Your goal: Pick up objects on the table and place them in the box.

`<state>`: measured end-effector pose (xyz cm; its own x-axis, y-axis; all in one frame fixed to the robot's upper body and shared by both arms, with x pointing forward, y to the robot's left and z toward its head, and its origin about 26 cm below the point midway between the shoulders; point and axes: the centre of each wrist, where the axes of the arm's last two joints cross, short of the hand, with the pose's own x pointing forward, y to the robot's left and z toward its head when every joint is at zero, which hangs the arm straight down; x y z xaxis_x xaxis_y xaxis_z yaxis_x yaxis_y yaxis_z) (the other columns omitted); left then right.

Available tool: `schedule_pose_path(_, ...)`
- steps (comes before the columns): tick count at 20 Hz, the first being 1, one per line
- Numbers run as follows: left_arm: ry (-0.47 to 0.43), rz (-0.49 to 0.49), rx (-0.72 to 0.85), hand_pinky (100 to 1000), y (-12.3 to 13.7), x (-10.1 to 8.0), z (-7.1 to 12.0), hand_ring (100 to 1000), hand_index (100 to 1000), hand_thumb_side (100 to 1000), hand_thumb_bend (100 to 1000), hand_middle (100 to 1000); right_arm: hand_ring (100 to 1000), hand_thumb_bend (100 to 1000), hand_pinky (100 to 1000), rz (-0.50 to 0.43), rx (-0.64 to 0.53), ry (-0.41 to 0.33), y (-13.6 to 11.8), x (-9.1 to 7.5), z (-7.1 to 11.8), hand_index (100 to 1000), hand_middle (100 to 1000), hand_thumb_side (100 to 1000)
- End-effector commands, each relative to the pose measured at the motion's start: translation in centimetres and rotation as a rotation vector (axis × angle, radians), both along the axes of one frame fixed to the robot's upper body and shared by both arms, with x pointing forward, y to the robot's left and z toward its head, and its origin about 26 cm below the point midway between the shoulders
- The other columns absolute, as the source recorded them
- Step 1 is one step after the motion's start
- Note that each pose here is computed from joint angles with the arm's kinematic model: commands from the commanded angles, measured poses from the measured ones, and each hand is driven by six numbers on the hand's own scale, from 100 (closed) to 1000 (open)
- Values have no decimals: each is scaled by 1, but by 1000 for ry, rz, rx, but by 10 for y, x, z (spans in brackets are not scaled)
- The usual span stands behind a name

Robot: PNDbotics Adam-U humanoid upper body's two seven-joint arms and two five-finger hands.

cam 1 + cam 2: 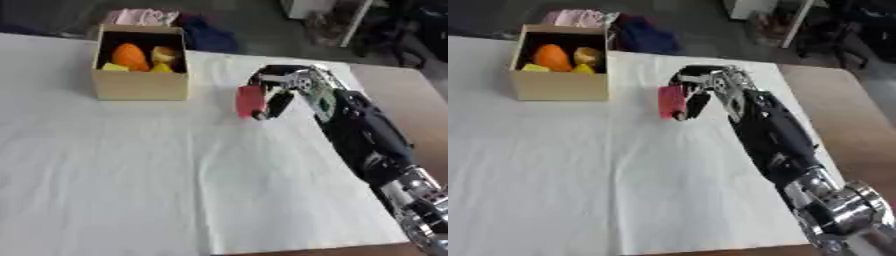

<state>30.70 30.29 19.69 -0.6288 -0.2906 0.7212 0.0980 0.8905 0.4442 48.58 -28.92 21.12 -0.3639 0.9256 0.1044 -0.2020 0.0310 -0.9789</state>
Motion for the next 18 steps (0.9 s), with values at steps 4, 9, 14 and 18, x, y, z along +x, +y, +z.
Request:
schedule_pose_path(4, -25, 6, 15, 795, 3, -2, 8, 593, 783, 586, 100, 646, 614, 100, 713, 30, 84, -215, 0, -5, 44, 525, 499, 100)
schedule_pose_path(9, -24, 0, 14, 795, 2, -2, 7, 593, 783, 585, 100, 646, 600, 100, 705, 93, 149, -323, 21, -2, 61, 522, 494, 100)
schedule_pose_path(14, -23, -12, 12, 796, 0, -1, 7, 594, 783, 585, 100, 647, 582, 100, 691, 145, 221, -405, 56, 2, 82, 536, 499, 100)
schedule_pose_path(18, -24, -31, 12, 796, -3, 0, 8, 594, 783, 586, 100, 647, 581, 100, 688, 149, 258, -435, 90, 8, 84, 553, 508, 100)
